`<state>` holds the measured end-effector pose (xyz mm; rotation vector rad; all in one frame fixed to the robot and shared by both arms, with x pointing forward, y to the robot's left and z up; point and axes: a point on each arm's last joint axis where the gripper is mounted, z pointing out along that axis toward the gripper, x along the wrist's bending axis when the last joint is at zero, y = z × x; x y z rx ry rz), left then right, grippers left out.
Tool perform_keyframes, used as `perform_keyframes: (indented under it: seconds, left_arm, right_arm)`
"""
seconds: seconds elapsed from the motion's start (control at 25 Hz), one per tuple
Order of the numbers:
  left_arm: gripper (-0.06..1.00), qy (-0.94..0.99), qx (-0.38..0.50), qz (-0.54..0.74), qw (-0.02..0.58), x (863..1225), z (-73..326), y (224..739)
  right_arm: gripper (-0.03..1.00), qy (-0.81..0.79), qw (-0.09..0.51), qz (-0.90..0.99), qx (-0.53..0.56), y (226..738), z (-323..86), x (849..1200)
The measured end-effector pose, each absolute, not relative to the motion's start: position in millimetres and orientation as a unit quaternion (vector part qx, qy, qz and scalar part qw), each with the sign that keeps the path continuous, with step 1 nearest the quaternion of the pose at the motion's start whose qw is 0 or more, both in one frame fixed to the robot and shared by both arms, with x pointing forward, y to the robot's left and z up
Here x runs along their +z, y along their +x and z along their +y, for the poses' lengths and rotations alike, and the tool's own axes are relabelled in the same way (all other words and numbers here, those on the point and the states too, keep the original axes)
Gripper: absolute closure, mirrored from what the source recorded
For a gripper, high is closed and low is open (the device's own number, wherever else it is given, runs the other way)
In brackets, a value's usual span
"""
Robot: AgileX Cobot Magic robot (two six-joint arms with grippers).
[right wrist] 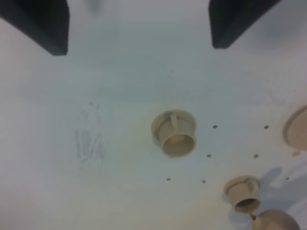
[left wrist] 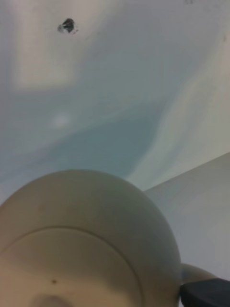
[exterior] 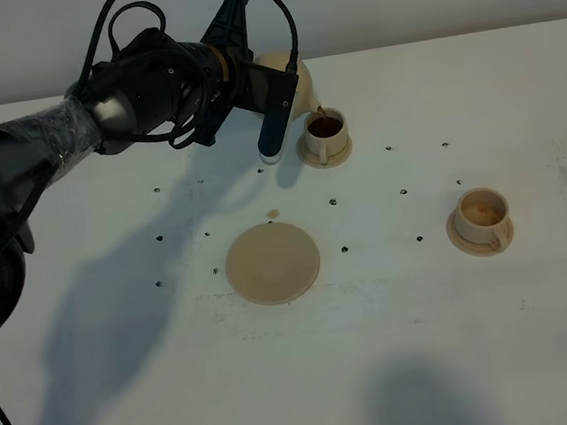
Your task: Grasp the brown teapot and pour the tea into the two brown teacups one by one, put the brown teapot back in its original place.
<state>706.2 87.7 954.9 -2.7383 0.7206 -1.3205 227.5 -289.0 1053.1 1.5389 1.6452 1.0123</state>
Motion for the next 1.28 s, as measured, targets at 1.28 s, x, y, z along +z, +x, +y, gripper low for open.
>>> perform_keyframes:
  seconds: [1.28]
  left_arm:
    - [0.86, -0.954, -0.254, -0.095, -0.131, 1010, 119, 671]
  right_arm:
    - [0.37, 0.588, 0.329, 0.629, 0.387, 228, -289, 1053]
